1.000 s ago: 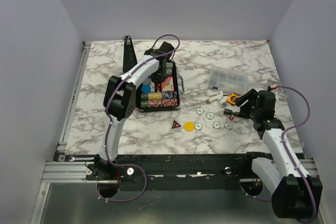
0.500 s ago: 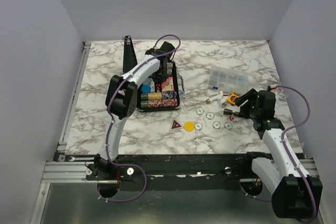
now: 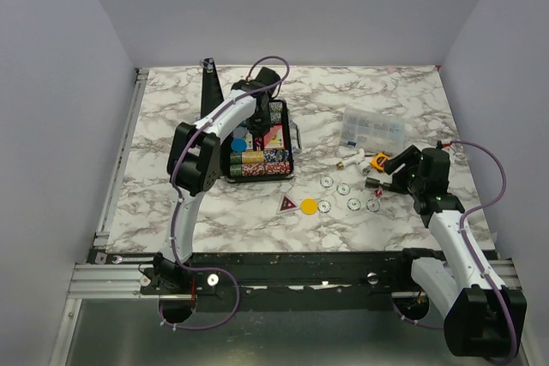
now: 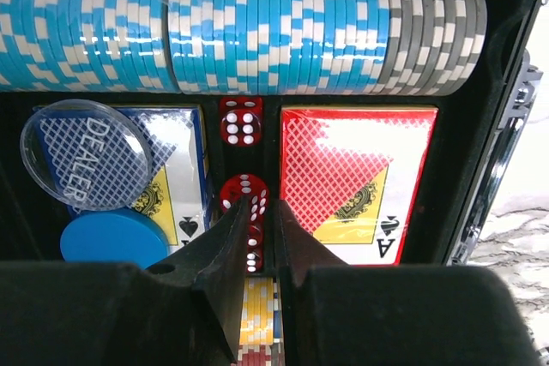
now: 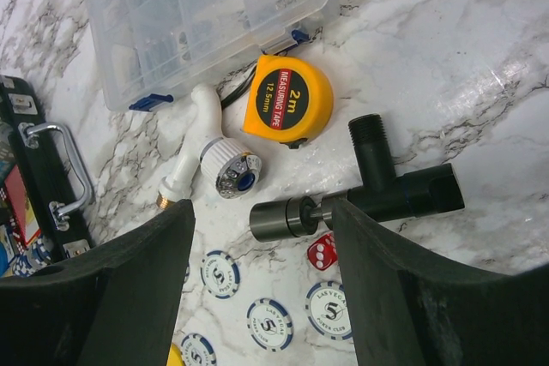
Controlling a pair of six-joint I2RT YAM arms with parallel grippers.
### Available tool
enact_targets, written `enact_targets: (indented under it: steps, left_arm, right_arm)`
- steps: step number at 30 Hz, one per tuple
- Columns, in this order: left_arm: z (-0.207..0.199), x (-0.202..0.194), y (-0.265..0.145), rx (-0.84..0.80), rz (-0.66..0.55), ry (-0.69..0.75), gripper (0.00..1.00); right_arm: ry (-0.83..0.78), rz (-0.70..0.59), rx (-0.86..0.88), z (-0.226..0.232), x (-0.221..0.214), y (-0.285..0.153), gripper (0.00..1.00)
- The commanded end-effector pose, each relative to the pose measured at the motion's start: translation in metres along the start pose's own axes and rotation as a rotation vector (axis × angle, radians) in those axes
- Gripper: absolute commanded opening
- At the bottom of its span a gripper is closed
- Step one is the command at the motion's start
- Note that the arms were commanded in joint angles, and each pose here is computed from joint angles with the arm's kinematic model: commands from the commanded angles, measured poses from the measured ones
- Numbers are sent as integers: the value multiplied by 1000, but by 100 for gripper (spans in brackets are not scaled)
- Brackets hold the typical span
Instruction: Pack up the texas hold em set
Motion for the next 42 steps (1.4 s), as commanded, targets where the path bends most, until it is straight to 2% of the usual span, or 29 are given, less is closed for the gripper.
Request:
enact_targets:
  steps: [1,7,12,15,20,25,29,31,33,39,42]
  left_arm:
    - [-21,-6,-15,-117,3,-23,16]
    - [-26,-7,-18,-158,9,-31,16]
    - [-17,-3,-24,-107,-27,-31,16]
    - [-13,2,-31,-96,-53,-20,20]
    - [-10,2,-61,-135,-76,28,37]
    - [-10,5,-134,-276,-179,109,59]
    - [-13,4,-202,-431,-279,163,71]
    - [-10,2,-233,-485,-331,189,75]
    - [-5,-1,-254,-510,-377,215,78]
    - [15,-15,-291,-542,-498,224,89]
    - [26,-20,-303,-530,-555,229,92]
  right_arm:
    - [-22,8,21,1,-4,1,68]
    - [-22,8,25,2,-5,1,67]
    - [-23,8,26,2,-4,1,68]
    - [-25,10,34,3,-5,1,67]
    - [-106,55,181,22,-10,-3,73]
    - [-130,95,300,44,-8,-7,80]
    - [-105,146,435,86,-12,-8,81]
    - [-144,155,492,126,-24,-6,82]
    - [-203,217,551,168,-52,-2,82]
    - [-191,357,710,266,-107,23,78]
    - [-215,397,733,302,-130,42,70]
Point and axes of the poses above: each gripper's point midway between its finger pads, its own y axis out along the fingers, its own z axis along the line the jaws close on, x = y × z, the point moved 3 cm from there along -y, back along the fingers, and after that the axes turned 2 degrees about -y, right-handed, at the moved point
